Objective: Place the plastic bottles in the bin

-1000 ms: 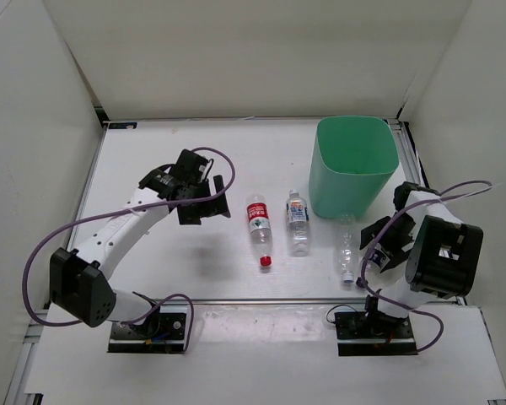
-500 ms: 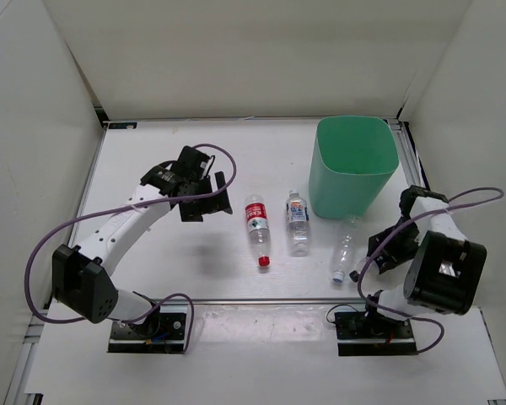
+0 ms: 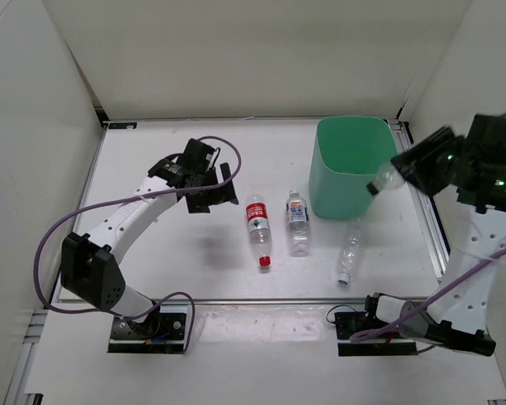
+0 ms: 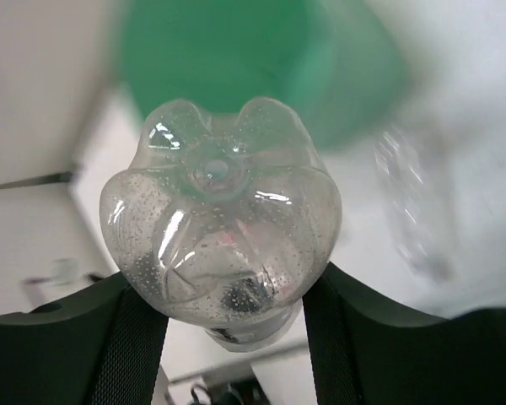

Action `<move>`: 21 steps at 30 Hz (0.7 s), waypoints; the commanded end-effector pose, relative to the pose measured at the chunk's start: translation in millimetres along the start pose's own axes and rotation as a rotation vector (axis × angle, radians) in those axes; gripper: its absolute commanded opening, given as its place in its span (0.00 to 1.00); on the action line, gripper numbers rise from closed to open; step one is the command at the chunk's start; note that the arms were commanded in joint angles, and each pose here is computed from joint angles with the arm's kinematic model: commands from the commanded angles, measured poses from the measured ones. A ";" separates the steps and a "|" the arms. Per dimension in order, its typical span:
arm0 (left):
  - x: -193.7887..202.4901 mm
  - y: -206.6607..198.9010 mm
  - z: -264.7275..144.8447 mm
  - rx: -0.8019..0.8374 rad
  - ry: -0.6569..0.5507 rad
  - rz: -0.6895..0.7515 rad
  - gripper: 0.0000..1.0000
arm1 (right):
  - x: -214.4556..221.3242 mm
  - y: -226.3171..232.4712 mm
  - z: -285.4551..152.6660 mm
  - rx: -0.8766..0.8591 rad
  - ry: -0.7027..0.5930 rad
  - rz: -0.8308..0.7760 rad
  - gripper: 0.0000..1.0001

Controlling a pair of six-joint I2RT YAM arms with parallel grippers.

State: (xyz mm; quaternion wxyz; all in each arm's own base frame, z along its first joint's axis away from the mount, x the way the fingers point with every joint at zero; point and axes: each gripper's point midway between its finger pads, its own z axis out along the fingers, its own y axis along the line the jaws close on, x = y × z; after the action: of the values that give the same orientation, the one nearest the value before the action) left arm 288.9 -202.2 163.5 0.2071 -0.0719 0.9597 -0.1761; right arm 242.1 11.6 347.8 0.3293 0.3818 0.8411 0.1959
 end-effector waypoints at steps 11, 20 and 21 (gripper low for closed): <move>-53.4 -32.3 42.9 -0.040 0.005 -0.042 1.00 | -37.0 94.5 71.4 -0.024 -0.065 -0.290 0.56; -46.0 -40.0 70.5 -0.014 0.084 -0.057 1.00 | -37.9 102.0 51.4 0.027 -0.169 -0.400 1.00; -46.2 -42.4 76.1 -0.002 0.088 -0.057 1.00 | -35.4 99.7 36.0 -0.002 -0.185 -0.397 1.00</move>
State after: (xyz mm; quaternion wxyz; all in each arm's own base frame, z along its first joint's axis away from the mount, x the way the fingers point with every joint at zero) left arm 358.9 -242.9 115.4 0.1468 -0.0954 0.9735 -0.1473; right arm 375.7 74.2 331.2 0.3403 0.2220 0.9089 0.0935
